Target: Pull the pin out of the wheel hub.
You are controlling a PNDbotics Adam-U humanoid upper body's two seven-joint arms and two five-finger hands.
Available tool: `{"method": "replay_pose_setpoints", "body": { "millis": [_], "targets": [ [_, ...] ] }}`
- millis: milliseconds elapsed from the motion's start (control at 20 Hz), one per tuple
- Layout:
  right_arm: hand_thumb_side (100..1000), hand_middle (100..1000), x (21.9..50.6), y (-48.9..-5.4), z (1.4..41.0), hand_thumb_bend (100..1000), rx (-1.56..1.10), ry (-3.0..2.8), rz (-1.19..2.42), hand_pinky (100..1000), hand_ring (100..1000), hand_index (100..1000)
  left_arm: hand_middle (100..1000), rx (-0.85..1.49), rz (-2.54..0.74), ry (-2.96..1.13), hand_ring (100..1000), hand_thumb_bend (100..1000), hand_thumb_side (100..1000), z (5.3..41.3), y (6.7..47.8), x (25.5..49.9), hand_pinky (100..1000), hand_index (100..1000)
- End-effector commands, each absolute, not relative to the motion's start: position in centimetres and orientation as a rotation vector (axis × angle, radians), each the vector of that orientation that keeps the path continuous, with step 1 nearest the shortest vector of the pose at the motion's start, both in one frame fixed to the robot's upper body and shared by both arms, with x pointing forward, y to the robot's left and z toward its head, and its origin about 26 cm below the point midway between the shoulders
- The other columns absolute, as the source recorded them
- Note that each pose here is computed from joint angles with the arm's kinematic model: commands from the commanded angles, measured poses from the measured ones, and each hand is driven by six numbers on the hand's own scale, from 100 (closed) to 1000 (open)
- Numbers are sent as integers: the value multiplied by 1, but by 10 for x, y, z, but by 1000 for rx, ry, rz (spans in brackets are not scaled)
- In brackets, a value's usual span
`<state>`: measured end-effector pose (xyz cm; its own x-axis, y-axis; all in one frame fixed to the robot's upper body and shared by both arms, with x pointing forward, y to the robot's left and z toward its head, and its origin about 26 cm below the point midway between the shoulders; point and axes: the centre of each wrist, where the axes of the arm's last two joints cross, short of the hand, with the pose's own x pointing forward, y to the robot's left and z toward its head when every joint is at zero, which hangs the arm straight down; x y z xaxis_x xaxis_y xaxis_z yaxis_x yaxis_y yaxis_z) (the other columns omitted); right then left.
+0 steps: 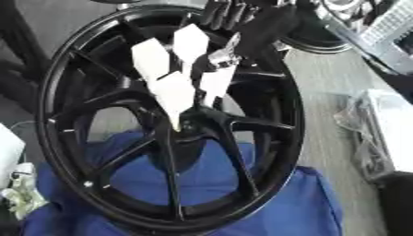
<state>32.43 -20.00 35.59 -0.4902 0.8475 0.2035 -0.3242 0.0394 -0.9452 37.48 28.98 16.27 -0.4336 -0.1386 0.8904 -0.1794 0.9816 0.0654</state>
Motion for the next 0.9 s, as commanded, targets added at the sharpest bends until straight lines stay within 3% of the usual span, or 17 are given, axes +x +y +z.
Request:
{"method": "replay_pose_setpoints", "body": {
  "millis": [50,900],
  "targets": [
    [495,741,323,-203,365,518,-578,-1266,1584,818,801,824,654,247,25,-2051,699,159,880,173,296,374,631,688],
    [460,731,348,-214,348,515,-591,-1152,1562,813,798,815,653,239,15,-2050,698,159,881,172,293,374,631,685]
  ]
}}
